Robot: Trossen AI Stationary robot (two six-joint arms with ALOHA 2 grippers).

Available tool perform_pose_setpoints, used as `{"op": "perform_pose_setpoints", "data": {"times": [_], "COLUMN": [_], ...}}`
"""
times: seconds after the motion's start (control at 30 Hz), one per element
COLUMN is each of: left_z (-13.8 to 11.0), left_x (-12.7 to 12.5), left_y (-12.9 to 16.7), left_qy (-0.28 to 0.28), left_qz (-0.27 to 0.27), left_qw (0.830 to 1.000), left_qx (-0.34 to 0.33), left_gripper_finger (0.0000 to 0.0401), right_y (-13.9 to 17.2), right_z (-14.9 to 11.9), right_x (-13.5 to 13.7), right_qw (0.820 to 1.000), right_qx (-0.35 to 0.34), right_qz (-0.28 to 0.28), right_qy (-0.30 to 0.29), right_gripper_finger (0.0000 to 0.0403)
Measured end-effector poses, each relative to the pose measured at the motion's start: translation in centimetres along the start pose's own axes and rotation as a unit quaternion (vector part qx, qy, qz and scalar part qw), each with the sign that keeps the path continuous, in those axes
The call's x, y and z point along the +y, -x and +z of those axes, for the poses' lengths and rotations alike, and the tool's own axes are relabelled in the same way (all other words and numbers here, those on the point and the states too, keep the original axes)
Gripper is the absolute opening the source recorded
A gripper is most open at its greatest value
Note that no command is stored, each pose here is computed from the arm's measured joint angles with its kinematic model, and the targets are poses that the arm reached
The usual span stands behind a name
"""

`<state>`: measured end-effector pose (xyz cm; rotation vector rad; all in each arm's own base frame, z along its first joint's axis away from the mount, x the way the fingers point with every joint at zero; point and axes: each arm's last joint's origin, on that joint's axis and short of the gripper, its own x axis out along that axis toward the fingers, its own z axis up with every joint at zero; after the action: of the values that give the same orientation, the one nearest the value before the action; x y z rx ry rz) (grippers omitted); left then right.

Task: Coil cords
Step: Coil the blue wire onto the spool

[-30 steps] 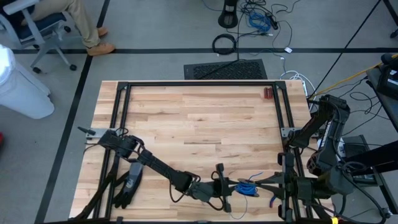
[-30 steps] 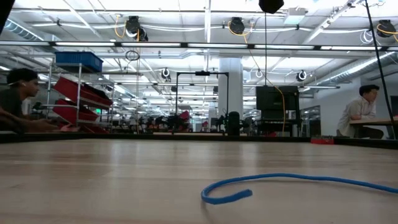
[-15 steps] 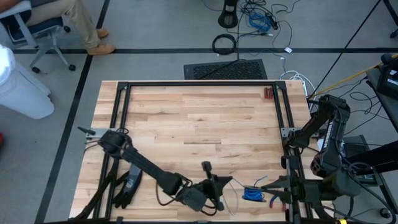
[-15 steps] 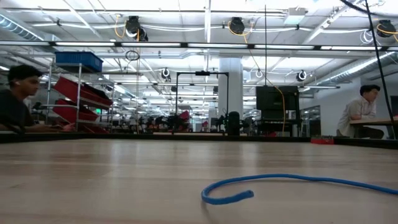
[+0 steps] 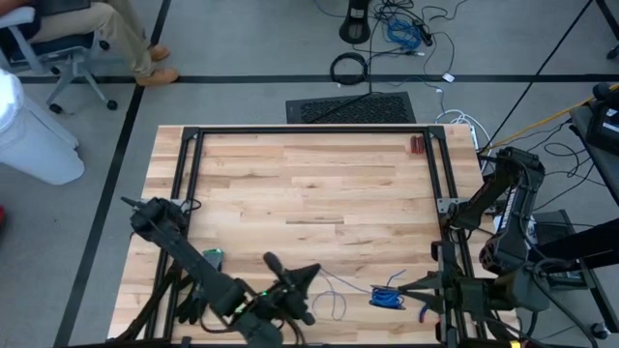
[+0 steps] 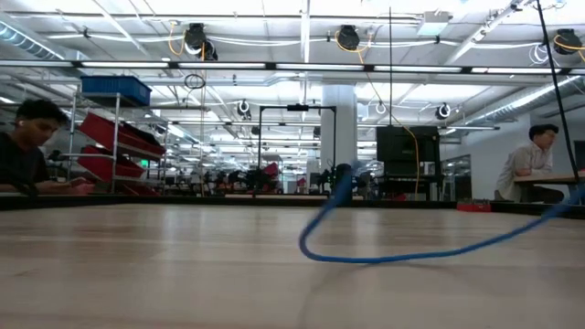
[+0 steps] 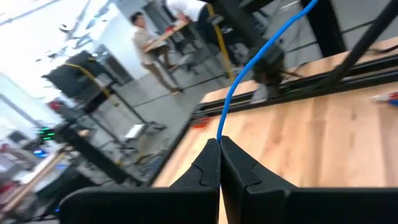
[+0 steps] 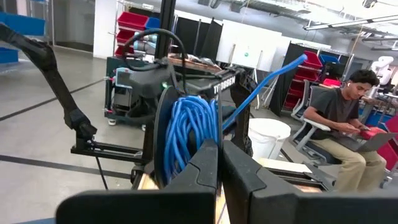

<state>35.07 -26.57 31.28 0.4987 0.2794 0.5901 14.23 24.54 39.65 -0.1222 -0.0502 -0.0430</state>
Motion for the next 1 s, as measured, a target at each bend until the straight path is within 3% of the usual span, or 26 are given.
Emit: {"op": "perform_pose_setpoints", "data": {"times": [0.13,0.3,0.57,1.0], "left_z": [-0.3,0.1,0.2,0.8], "left_x": [1.2,3.1,3.1,3.9], "left_y": [1.3,2.3,3.4,5.3], "left_qy": [-0.009,0.033,0.025,0.035], "left_qz": [0.026,0.028,0.017,0.017], "left_qw": [1.0,0.999,1.0,0.999], "left_qx": [0.008,0.007,0.001,-0.014], "left_gripper_finger": [0.0,0.0,0.0,0.0], "right_y": [0.0,0.0,-1.0,-4.0], "right_z": [-0.1,-0.3,-1.2,-3.0], "right_x": [0.0,0.1,-0.4,-1.6], "right_qw": [1.0,1.0,1.0,0.996], "right_qx": [0.001,0.007,0.028,0.073], "right_qz": [0.001,0.002,-0.013,0.054], "right_qy": [-0.002,-0.002,0.004,-0.008], "right_gripper_finger": [0.0,0.0,0.0,0.0]}}
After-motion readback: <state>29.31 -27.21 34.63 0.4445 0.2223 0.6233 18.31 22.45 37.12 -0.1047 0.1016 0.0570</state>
